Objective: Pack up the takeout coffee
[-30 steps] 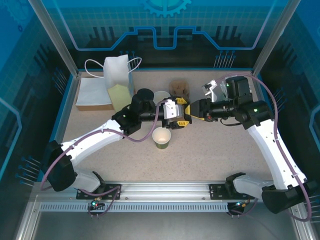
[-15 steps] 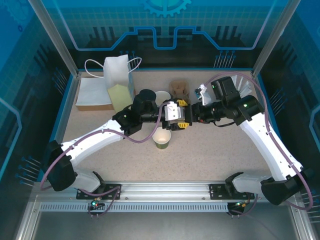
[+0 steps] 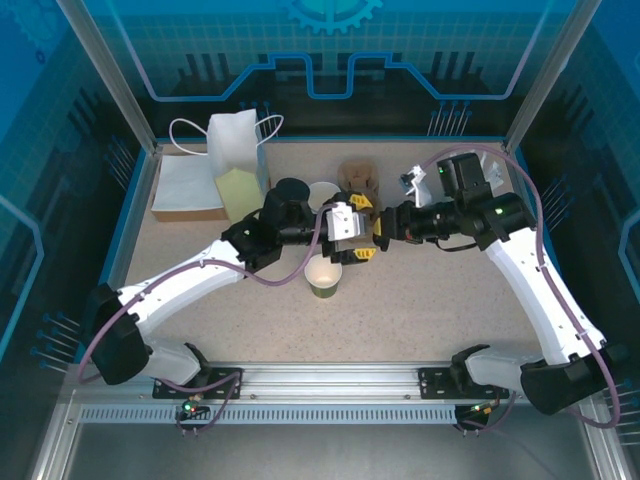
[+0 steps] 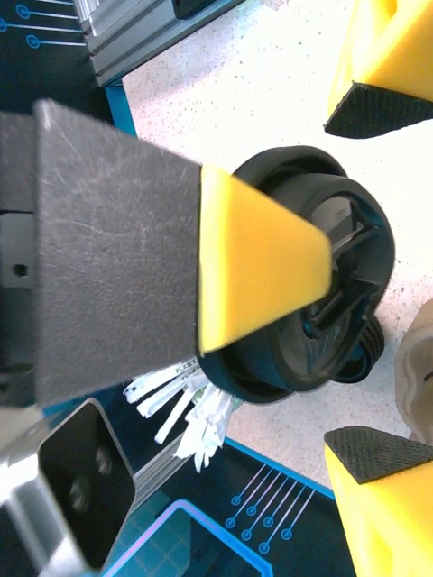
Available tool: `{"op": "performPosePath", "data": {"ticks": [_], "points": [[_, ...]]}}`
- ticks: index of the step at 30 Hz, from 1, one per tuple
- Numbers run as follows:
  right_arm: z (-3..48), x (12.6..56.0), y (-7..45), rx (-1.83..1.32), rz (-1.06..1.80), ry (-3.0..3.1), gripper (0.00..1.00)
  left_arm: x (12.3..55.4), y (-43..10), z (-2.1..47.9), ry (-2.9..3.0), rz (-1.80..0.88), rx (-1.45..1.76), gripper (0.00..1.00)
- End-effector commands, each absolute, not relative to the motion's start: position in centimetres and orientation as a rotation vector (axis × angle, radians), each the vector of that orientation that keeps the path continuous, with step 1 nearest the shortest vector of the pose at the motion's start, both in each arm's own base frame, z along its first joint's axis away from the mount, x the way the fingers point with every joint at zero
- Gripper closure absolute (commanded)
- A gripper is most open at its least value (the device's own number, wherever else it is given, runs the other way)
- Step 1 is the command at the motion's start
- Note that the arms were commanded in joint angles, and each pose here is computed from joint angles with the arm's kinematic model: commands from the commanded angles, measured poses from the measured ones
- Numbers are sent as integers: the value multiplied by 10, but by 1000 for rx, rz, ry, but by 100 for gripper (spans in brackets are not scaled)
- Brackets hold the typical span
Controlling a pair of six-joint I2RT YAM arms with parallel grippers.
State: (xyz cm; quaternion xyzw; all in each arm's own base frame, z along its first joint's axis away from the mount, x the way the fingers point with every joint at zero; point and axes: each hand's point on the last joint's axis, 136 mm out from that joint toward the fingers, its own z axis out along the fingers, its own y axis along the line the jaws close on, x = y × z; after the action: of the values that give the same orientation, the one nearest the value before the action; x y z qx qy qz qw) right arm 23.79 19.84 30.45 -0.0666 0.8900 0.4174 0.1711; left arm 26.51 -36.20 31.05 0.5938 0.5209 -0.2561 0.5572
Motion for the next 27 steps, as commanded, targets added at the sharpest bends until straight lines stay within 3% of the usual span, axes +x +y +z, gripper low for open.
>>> {"op": "performPosePath", "data": {"ticks": [1,11,27], "points": [[315,226,202,-273,1343,2462,82,256,-355,324,1188,-613,1399,12],[348,208,207,-403,1632,2258,82,247,-357,330,1137,-696,1409,9],[349,197,208,-470,1681,2250,82,240,-365,339,1092,-775,1434,14]]}}
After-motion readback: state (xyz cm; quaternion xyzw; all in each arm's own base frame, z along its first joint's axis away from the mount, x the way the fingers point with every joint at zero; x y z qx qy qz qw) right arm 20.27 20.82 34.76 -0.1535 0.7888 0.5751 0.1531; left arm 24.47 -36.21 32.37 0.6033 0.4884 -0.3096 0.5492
